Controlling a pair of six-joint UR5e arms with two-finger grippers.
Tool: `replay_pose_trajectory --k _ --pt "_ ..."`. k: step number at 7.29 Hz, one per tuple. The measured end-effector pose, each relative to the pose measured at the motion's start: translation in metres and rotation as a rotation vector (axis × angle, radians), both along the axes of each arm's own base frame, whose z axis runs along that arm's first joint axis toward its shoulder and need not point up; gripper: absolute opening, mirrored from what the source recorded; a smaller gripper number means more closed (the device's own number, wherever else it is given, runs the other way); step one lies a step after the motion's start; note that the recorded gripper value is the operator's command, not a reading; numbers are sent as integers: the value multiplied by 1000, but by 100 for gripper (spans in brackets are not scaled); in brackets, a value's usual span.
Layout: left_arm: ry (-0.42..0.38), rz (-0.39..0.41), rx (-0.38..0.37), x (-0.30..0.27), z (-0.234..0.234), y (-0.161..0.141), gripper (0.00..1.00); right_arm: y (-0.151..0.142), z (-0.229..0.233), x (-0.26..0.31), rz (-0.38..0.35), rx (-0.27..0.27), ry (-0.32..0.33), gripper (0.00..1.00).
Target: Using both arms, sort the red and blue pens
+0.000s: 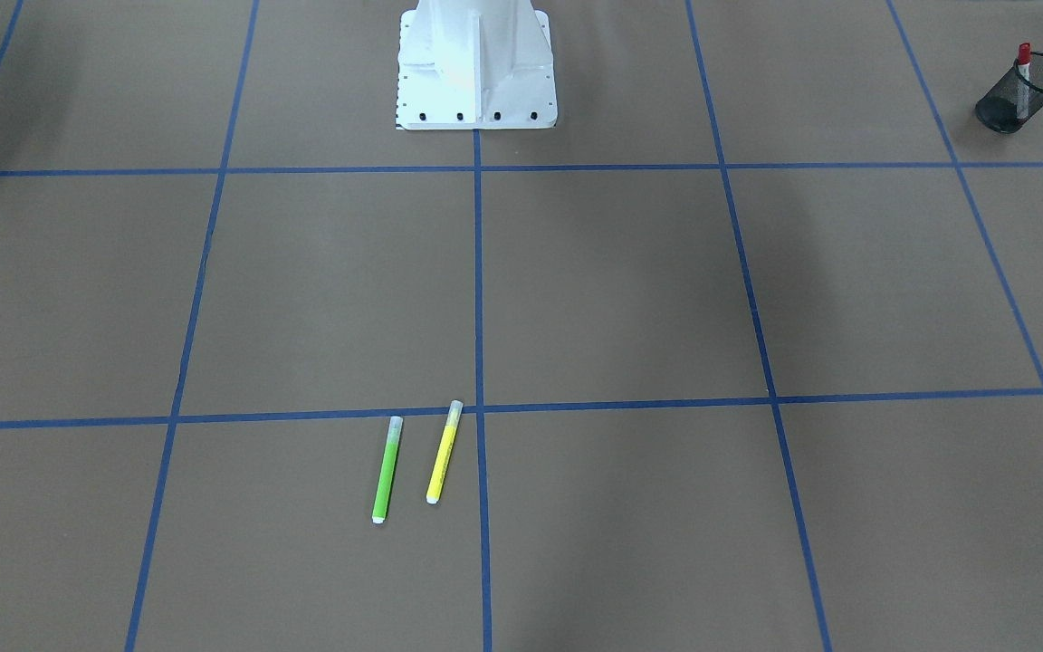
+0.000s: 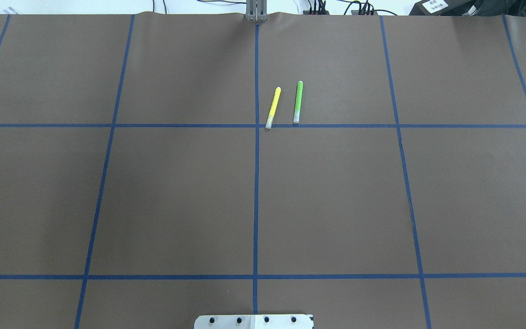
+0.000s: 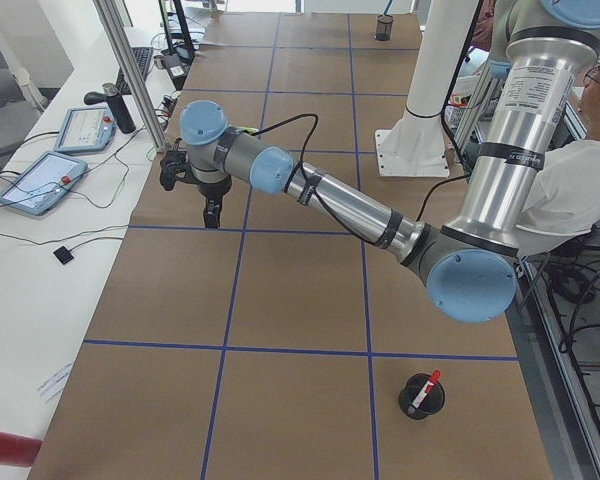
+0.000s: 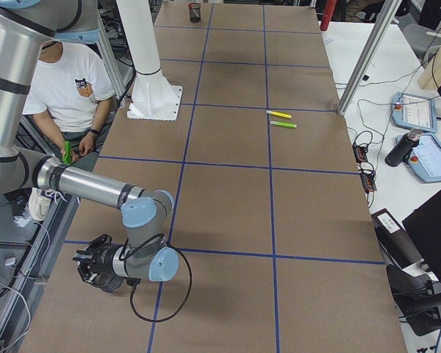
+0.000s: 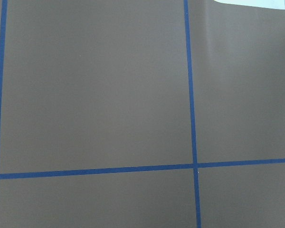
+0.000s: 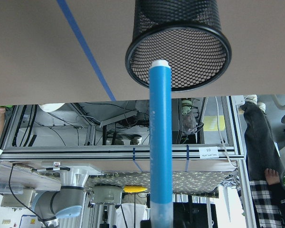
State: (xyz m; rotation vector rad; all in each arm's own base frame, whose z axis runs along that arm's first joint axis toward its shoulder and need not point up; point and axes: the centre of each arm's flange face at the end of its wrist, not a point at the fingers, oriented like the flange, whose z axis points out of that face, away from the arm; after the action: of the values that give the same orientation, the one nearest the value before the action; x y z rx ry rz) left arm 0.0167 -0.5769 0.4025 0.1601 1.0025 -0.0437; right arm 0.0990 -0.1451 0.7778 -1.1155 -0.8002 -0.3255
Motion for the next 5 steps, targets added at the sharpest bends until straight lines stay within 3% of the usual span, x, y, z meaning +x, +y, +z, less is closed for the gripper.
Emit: replay_pose_trajectory --k 2,3,4,5 --pt "1 0 6 0 -3 2 100 4 22 -1 14 5 1 0" --pt "2 -3 6 0 -5 3 100 4 37 -3 27 17 0 38" --pt "4 -7 5 0 -8 4 100 4 47 -4 44 23 -2 99" --pt "5 -9 5 0 -9 5 100 2 51 -7 67 25 -7 100"
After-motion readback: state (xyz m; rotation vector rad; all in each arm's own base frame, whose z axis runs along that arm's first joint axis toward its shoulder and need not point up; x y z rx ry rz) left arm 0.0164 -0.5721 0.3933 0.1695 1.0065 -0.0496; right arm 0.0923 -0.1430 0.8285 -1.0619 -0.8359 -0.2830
